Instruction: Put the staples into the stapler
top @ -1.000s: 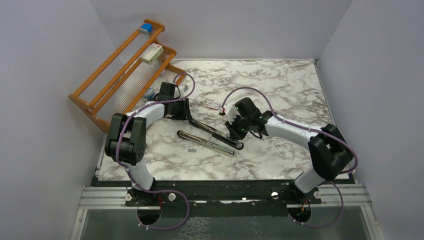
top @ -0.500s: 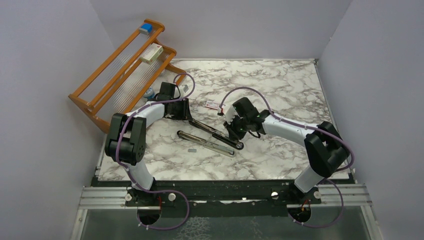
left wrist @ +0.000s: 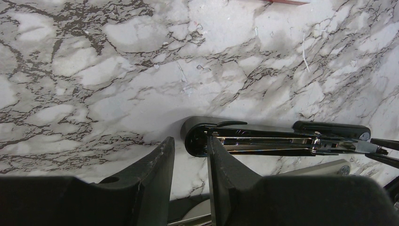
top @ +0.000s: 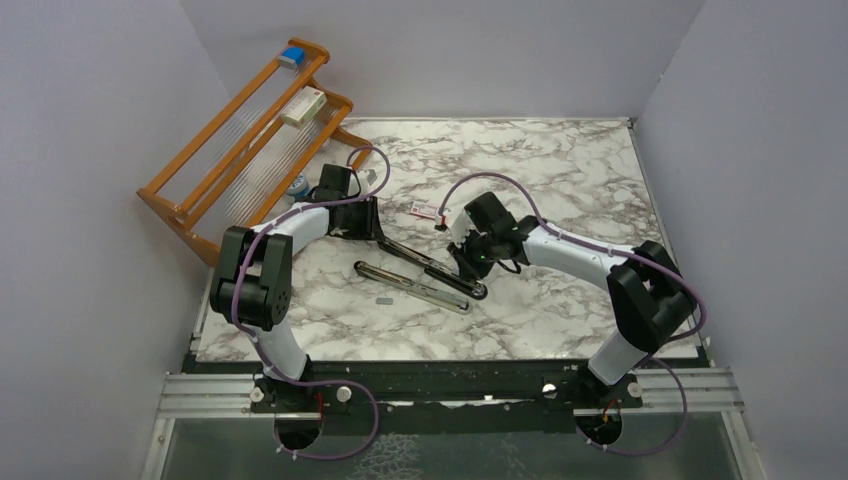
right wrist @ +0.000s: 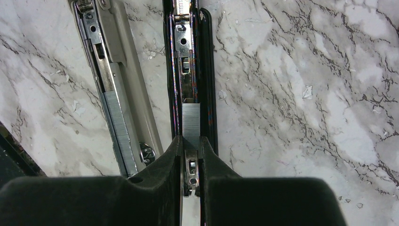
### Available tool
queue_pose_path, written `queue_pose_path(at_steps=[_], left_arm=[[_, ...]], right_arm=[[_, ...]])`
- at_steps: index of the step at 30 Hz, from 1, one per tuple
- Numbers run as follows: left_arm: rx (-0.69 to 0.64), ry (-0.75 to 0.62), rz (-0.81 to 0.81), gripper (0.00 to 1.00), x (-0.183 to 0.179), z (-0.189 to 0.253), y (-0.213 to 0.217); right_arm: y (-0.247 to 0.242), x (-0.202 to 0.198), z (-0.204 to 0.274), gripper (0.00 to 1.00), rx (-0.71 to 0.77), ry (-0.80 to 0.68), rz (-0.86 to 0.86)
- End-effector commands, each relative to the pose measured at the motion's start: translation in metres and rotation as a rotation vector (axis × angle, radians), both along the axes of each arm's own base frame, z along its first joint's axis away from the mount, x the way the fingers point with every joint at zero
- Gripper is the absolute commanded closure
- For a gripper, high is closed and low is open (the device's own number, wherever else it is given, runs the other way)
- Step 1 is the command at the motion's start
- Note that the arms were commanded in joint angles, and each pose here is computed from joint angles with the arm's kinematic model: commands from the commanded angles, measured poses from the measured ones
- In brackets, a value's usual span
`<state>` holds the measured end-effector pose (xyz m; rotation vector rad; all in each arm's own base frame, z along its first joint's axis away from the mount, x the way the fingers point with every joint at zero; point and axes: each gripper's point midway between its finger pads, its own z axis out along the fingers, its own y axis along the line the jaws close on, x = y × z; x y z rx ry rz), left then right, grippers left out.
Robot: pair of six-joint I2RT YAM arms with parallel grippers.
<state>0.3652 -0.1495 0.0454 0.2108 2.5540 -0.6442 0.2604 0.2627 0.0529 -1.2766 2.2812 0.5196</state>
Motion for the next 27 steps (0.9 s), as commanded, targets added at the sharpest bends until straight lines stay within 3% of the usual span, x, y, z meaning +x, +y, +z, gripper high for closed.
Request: queue_pose_path(at_steps=[1,18,27], left_arm=[[0.081,0.036,0.013,0.66,-0.0032,-0.0187,0.0138],[0.081,0.034,0.012,0.66,-0.0030,-0.0180,0.0136],[0.081,0.033,0.014,0.66,-0.0028,-0.0172,0.0139]], right_arm=[[-0.0060,-0.0132,-0.0079,0.87,-0.052,0.085,0.026],[-0.0012,-0.0128,-0.0095,0.83,-0.064,0.124,0.050],[-0.0007,-0.0143,-0.0094,0.74,-0.058,0.127,0.054]])
